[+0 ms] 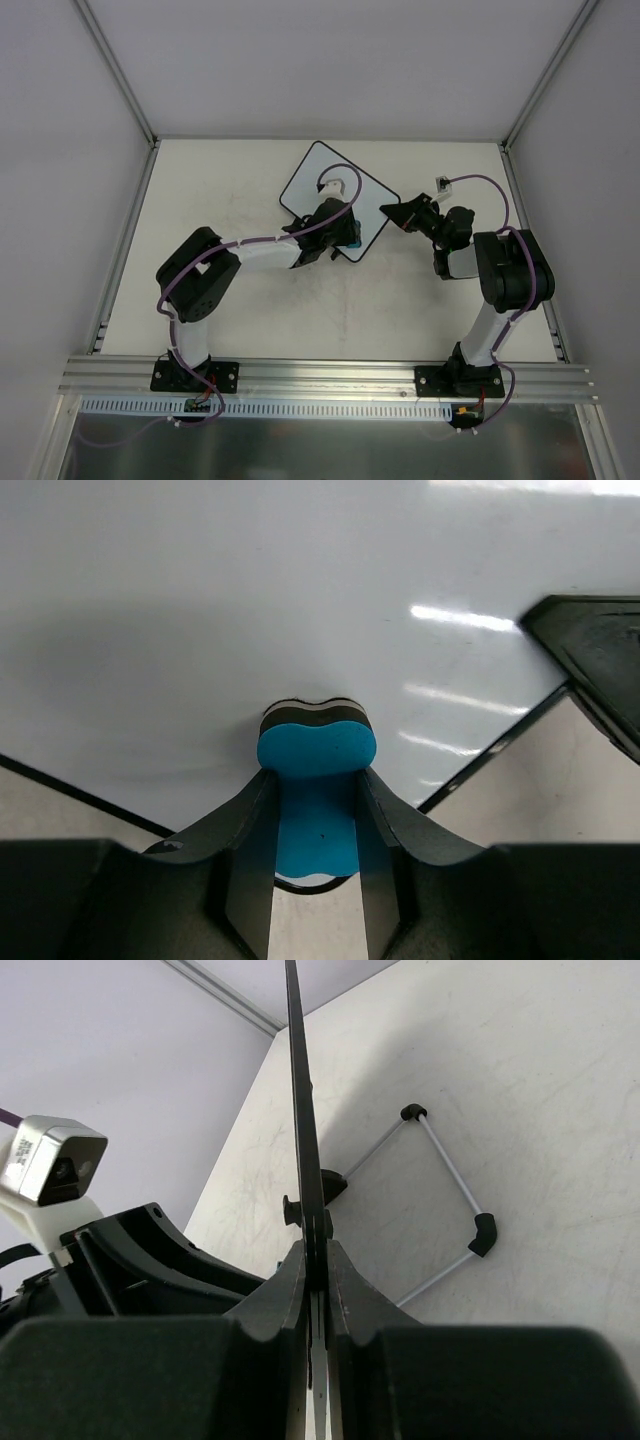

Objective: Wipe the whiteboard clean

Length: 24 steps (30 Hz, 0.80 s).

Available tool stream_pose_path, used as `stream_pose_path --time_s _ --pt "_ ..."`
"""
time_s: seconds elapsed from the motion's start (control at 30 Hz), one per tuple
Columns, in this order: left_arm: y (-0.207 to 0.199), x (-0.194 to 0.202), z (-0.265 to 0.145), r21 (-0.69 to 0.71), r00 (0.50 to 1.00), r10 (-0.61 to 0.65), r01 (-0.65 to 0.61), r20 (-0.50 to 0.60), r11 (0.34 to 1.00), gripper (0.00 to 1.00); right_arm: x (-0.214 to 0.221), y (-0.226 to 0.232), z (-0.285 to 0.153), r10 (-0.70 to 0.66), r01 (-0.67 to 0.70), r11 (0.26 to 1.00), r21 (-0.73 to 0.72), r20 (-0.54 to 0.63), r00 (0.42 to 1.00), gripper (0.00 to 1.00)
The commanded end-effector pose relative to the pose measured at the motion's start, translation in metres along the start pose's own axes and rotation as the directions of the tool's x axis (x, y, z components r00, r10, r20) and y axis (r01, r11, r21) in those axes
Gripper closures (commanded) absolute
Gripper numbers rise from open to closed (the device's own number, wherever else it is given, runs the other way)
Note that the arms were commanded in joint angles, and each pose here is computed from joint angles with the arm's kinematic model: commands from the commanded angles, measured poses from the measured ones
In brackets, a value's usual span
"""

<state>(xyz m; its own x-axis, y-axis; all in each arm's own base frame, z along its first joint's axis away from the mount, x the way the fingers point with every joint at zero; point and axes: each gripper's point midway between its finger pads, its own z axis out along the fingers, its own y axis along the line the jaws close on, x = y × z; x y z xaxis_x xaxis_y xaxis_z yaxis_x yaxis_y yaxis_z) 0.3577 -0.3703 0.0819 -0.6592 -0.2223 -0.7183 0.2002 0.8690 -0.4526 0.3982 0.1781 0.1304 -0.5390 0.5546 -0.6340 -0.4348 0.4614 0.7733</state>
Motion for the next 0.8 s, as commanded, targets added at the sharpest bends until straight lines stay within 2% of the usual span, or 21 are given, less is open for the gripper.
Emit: stream_pose_path --time_s 0.0,0.13,0.3,0.47,0.63,0.77 --pt "-0.031 0.036 0.010 0.132 0.991 0.071 -0.057 -0.110 0.990 1.00 0.001 0.012 0.007 -0.039 0.038 0.998 -0.054 -0.011 0.999 0.94" --pt "-0.044 0.027 0.011 0.156 0.991 0.107 -0.092 -0.085 0.983 1.00 0.002 0.012 0.007 -0.039 0.038 0.998 -0.058 -0.011 0.999 0.94" --pt "-0.040 0.012 0.007 0.127 0.992 0.117 -0.110 -0.047 0.986 1.00 0.001 0.013 0.007 -0.039 0.039 0.997 -0.061 -0.011 0.999 0.95" --pt "-0.018 -0.014 0.001 0.095 0.995 0.090 -0.086 -0.033 0.992 1.00 0.002 0.012 0.008 -0.040 0.039 0.997 -0.060 -0.012 0.999 0.95" --pt "0.002 -0.026 -0.013 0.013 0.985 0.171 -0.171 -0.028 0.985 1.00 0.001 0.012 0.009 -0.039 0.039 0.997 -0.062 -0.012 0.999 0.95" --pt "0.004 -0.029 -0.033 0.017 0.979 0.197 -0.197 -0.042 0.980 1.00 0.000 0.012 0.009 -0.039 0.038 0.997 -0.062 -0.011 0.999 0.95"
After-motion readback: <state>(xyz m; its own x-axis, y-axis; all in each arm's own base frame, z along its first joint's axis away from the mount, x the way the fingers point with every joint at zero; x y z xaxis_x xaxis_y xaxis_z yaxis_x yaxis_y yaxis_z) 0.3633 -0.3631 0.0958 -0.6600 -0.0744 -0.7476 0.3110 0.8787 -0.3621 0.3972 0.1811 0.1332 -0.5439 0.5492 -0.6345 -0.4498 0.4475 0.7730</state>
